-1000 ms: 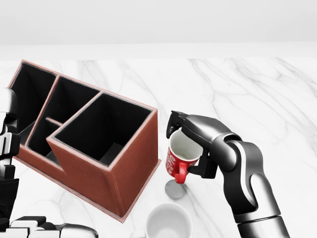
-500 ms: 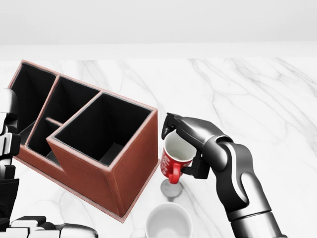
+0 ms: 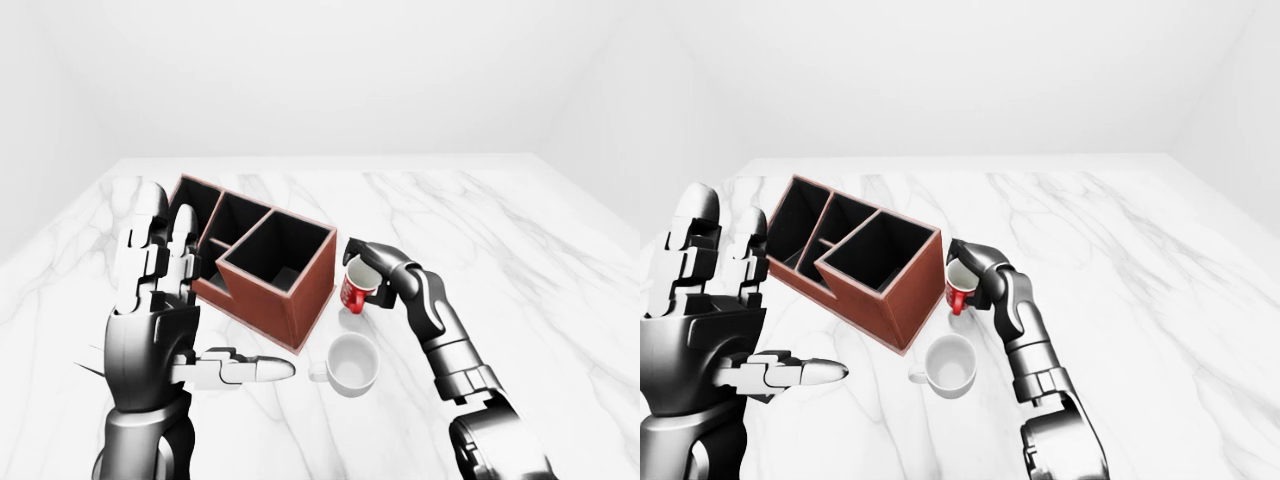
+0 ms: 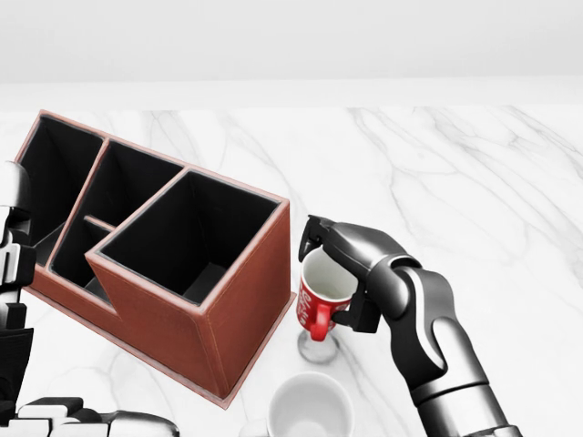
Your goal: Pick up the red mug and place it to the right of the caddy.
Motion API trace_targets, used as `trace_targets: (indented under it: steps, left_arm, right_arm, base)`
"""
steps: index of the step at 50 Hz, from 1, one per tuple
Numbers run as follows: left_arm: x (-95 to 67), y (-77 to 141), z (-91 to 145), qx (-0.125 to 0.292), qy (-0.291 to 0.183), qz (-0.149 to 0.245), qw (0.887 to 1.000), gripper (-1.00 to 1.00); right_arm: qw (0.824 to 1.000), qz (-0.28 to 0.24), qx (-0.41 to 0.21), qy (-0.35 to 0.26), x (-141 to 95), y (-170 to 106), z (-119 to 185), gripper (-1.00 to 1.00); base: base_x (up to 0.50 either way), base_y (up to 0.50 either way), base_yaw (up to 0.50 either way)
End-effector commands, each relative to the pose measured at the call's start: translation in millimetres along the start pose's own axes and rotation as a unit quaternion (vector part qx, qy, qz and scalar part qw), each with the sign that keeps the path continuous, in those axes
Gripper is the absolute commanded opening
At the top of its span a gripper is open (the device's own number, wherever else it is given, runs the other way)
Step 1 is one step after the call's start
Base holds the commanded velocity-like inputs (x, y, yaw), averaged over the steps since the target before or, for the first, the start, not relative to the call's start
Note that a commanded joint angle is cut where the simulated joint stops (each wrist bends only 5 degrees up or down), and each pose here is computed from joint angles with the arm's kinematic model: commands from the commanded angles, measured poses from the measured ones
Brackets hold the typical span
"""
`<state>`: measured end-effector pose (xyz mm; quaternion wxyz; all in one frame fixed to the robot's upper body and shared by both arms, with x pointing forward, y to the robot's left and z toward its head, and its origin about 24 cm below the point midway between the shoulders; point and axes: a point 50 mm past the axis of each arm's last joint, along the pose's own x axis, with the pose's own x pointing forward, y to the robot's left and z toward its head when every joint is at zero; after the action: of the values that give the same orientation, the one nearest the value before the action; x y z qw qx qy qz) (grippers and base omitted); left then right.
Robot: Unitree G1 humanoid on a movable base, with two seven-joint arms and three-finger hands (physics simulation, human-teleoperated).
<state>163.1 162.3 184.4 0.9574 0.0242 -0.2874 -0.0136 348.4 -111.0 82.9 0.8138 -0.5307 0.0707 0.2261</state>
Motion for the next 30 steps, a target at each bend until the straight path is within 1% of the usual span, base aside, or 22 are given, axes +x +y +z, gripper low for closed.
trace_targets:
  steps: [1, 10, 17, 22, 24, 30]
  left_arm:
    - [0.0, -0.2, -1.4, 0.0, 0.003, -0.001, 1.0, 1.0]
    - [-0.3, 0.0, 0.7, 0.0, -0.001, 0.0, 1.0, 1.0]
    - [-0.3, -0.1, 0.9, 0.0, -0.001, 0.0, 1.0, 1.0]
    - [-0.6, 0.4, -0.3, -0.001, 0.001, 0.001, 1.0, 1.0]
    - [0.1, 0.4, 1.7, 0.0, -0.004, 0.001, 1.0, 1.0]
    - [-0.6, -1.0, -1.7, -0.002, 0.005, -0.001, 1.0, 1.0]
  right_arm:
    - [1.0, -0.008, -0.004, 0.016, 7.1, 3.0, -3.2, -1.0]
    - [1.0, -0.004, 0.016, 0.024, 12.8, 10.4, -8.3, -1.0]
    - [0.999, -0.009, 0.019, 0.028, 14.6, 11.4, -10.3, -1.0]
    - [0.999, -0.007, 0.022, 0.034, 15.5, 17.7, -13.5, -1.0]
    - [0.999, -0.007, 0.021, 0.035, 15.6, 17.5, -13.9, -1.0]
    - [0.999, -0.009, 0.019, 0.041, 16.7, 18.8, -16.0, -1.0]
  base:
    - [0.0, 0.0, 0.0]
    - [0.0, 0.0, 0.0]
    - [0.0, 0.0, 0.0]
    - [0.0, 0.0, 0.0]
    - [0.0, 0.0, 0.0]
    - [0.0, 0.0, 0.0]
